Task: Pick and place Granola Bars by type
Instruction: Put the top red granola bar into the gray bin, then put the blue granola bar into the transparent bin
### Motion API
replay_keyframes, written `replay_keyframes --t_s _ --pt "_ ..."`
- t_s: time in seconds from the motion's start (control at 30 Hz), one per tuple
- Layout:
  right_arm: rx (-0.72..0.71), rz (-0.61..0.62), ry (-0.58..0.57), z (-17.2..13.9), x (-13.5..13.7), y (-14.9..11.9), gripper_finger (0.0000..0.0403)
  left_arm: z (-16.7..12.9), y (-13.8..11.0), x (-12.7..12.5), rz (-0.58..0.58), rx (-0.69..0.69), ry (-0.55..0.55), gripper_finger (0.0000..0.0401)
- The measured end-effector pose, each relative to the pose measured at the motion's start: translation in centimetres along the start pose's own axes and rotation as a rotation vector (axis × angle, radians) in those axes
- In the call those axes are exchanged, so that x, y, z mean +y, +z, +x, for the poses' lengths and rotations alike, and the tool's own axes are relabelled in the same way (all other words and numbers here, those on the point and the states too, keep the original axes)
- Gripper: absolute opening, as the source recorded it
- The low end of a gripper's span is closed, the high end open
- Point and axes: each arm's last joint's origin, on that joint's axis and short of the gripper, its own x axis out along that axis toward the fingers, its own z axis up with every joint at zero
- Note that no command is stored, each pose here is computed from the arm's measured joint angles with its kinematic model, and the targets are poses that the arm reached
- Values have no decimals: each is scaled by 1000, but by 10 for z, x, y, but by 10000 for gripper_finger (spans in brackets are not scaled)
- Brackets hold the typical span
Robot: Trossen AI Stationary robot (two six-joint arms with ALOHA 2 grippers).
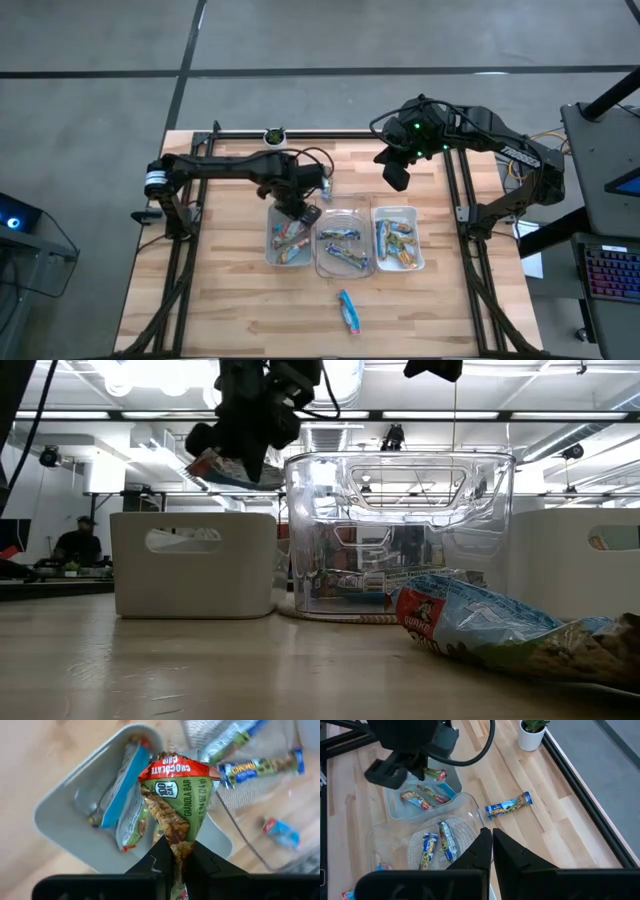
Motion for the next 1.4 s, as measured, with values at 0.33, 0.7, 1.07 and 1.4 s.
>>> replay_keyframes --t_s 0.33,0.7,1.07,1.4 --pt "0 -10 0 0 0 0 8 28 -14 4 -301 46 75 14" --pt "0 -70 1 0 0 0 8 39 -22 1 -444 54 77 29" --pt "1 -110 1 0 0 0 8 39 -22 1 -420 66 71 109" --pt "0 -115 2 0 0 0 8 20 -20 -2 -166 -7 43 9"
